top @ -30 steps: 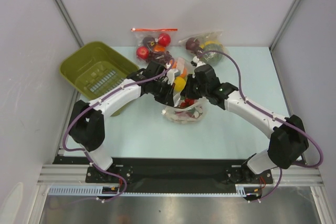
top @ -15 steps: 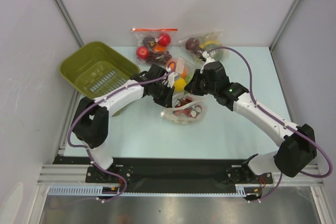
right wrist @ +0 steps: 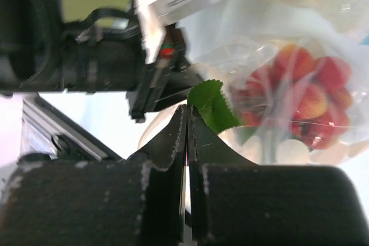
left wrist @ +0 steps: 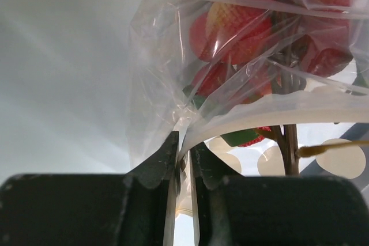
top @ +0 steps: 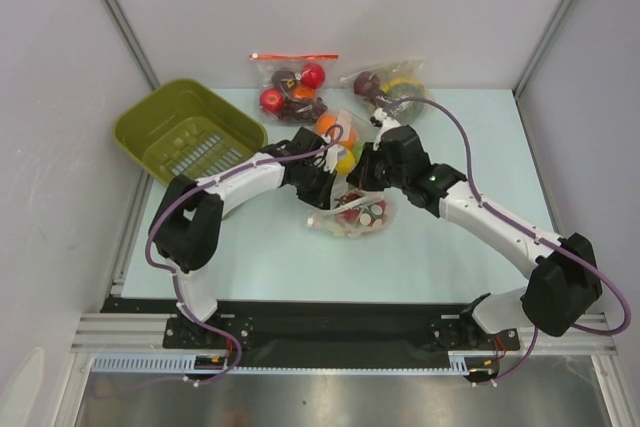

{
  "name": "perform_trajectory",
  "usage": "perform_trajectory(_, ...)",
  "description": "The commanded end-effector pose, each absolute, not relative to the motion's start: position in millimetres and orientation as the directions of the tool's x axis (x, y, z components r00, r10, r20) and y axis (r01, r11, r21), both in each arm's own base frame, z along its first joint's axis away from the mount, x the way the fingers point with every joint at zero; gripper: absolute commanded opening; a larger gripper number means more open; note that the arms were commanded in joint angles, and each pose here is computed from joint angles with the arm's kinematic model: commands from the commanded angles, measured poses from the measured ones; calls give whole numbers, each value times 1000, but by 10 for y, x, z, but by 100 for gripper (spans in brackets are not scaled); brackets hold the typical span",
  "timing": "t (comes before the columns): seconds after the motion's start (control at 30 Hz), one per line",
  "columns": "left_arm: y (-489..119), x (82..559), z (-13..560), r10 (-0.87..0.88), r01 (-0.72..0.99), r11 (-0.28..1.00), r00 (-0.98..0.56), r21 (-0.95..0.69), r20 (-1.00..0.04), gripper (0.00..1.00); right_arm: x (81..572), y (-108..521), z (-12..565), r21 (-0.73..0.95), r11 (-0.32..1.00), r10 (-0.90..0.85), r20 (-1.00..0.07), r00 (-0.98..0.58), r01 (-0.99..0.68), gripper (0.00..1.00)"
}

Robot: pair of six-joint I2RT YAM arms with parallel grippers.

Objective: Open the zip-top bag and remove the fake food

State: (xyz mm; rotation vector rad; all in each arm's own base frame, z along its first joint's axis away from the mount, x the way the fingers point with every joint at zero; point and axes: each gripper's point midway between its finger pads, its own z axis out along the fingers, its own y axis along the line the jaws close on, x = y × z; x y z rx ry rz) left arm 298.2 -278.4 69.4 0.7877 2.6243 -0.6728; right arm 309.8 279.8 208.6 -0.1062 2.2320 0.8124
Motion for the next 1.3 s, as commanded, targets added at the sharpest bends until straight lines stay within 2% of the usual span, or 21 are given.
perform_trajectory(0.0, -2950, 3072, 786, 446, 622, 713, -758, -323, -475, 16, 2961, 3059, 2211, 463, 754, 39, -740, -671, -466, 0)
perform_trajectory(0.07, -2959, 3059, 800, 447, 625, 712, -755, -321, -479, 16, 2920, 3125, 2172, 435, 756, -1, -746, -666, -489, 5)
perform_trajectory(0.2, -2962, 3042, 839, 444, 627, 709, -753, -324, -486, 16, 2895, 3222, 2082, 384, 758, -65, -760, -647, -527, 25)
perform_trajectory(0.4, -2964, 3034, 898, 438, 629, 706, -749, -326, -497, 16, 2875, 3251, 1799, 262, 774, -207, -756, -622, -577, 49)
perform_trajectory(0.5, -2975, 3025, 908, 439, 631, 702, -749, -330, -496, 17, 2879, 3208, 1656, 205, 778, -262, -753, -603, -594, 55)
perform_trajectory(0.77, -3022, 2995, 930, 435, 633, 684, -753, -362, -494, 19, 2802, 3240, 1461, 88, 738, -393, -749, -533, -669, 57)
perform_trajectory(1.27, -3093, 2948, 970, 433, 642, 652, -752, -403, -497, 21, 2663, 3303, 1030, -3, 690, -512, -709, -485, -724, 57)
